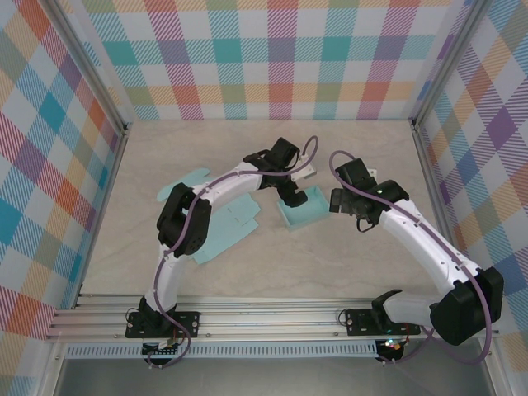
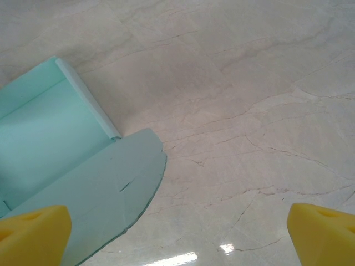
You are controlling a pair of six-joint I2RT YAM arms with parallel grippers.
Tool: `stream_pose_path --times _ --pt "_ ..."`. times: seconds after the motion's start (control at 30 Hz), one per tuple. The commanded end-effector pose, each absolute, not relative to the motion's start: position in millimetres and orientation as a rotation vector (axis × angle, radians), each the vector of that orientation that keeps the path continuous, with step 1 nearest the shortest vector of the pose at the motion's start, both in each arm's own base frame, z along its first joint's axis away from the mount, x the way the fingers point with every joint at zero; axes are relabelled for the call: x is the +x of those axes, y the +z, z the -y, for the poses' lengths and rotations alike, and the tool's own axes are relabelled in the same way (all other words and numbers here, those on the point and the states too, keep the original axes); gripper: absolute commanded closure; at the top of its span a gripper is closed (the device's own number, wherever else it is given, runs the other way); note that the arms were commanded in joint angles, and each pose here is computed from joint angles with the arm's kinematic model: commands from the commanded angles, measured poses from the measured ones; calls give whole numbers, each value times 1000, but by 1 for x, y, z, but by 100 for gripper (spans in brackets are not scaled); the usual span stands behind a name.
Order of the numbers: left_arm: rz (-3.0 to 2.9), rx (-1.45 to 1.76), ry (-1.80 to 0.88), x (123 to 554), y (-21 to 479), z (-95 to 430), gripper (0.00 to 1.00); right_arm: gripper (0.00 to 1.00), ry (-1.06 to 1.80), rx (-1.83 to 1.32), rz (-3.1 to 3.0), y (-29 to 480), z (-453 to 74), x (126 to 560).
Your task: Fold the paper box
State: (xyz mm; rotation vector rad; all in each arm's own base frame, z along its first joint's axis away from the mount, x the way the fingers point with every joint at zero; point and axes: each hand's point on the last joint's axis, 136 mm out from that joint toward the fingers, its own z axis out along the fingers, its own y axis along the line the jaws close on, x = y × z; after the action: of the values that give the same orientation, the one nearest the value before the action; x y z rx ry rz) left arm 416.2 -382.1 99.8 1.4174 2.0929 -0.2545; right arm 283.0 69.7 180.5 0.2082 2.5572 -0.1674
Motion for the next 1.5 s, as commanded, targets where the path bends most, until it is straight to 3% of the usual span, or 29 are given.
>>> stream_pose_path --times 0.0,0.4,0.9,1.03,1.37,1.47 --pt "-2088 1453 -242 414 100 385 0 0 -192 241 -2544 180 -63 283" --pt "-2115 1455 -182 424 90 383 0 0 -182 242 -2528 185 -62 282" --pt "-2248 1429 -168 413 55 378 9 0 -167 249 -2544 175 -63 280" --pt "-2285 1382 -130 418 49 373 18 0 -167 249 -2545 173 -63 280" --pt "-2365 1223 -77 431 48 358 70 0 -159 228 -2549 175 -65 281" --pt "-2403 1125 -60 439 49 350 79 0 -164 223 -2551 175 -65 281"
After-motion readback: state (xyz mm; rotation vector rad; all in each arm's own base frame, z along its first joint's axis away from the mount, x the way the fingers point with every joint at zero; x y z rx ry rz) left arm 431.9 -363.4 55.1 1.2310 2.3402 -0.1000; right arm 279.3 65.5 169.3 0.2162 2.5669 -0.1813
